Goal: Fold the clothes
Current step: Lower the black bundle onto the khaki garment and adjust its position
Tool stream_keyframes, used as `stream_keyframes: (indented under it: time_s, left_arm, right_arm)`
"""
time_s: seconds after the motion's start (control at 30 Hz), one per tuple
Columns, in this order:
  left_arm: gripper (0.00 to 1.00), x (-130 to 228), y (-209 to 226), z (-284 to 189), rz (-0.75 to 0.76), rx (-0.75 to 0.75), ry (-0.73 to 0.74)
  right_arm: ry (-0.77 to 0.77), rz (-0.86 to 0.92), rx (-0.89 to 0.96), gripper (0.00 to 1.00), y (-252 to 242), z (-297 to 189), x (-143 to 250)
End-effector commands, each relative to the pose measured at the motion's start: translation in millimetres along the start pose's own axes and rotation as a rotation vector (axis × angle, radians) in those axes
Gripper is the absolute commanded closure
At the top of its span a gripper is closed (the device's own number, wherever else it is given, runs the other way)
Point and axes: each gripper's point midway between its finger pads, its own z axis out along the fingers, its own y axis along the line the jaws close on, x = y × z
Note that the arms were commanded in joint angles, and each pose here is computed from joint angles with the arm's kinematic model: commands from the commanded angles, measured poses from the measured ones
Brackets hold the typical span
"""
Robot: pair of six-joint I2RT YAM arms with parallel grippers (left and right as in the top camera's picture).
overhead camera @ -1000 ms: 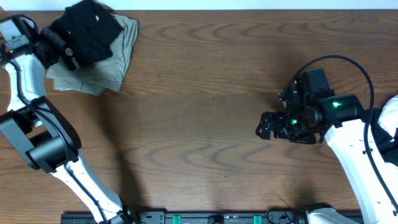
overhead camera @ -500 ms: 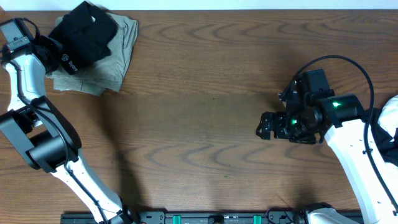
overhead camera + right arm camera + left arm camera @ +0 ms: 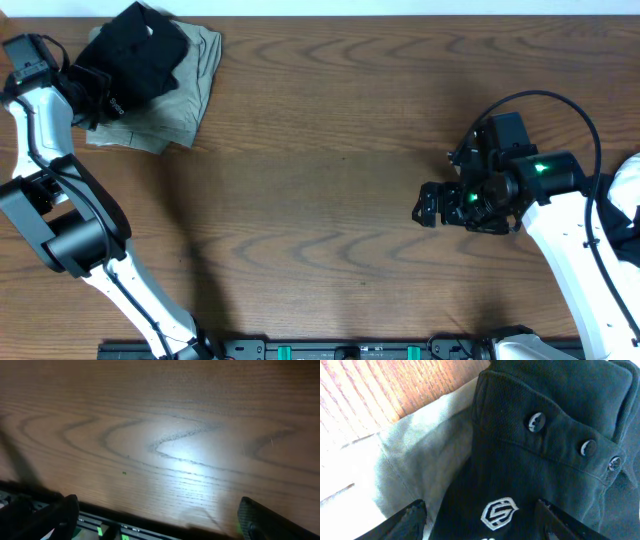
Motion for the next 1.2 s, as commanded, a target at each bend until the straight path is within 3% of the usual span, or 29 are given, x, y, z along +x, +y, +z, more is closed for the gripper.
stream_keyframes:
  time_s: [0.0,0.43,0.63,0.87,1.17]
  left_arm:
    - [0.28,-6.7,-5.6,-0.2,0.055,0.019,-0.011]
    - [0.29,12.6,-15.9,21.0,0.119,0.086,0.064]
    - [0.62,35.5,-13.5,30.1,0.065,0.069,0.144]
    - [0.91,48.8,-25.7,27.2,-0.012,0.13,0.217]
    - [0.94,54.6,-49.6,13.0,-0.096,0.234,0.281]
  right_arm:
    - [-0.001,-0.004,-0.008,0.01,1.0,-2.4,-0.2]
    - [-0.006,-0.005,-0.009,0.01,1.3,-2.4,-1.4]
    - [-0.008,-0.006,-0.009,0.01,1.4,-2.4,-1.8]
    - [-0.008,-0.006,-0.009,0.01,1.4,-2.4,-1.8]
    - [-0.008,-0.007,-0.009,0.01,1.3,-2.4,-1.8]
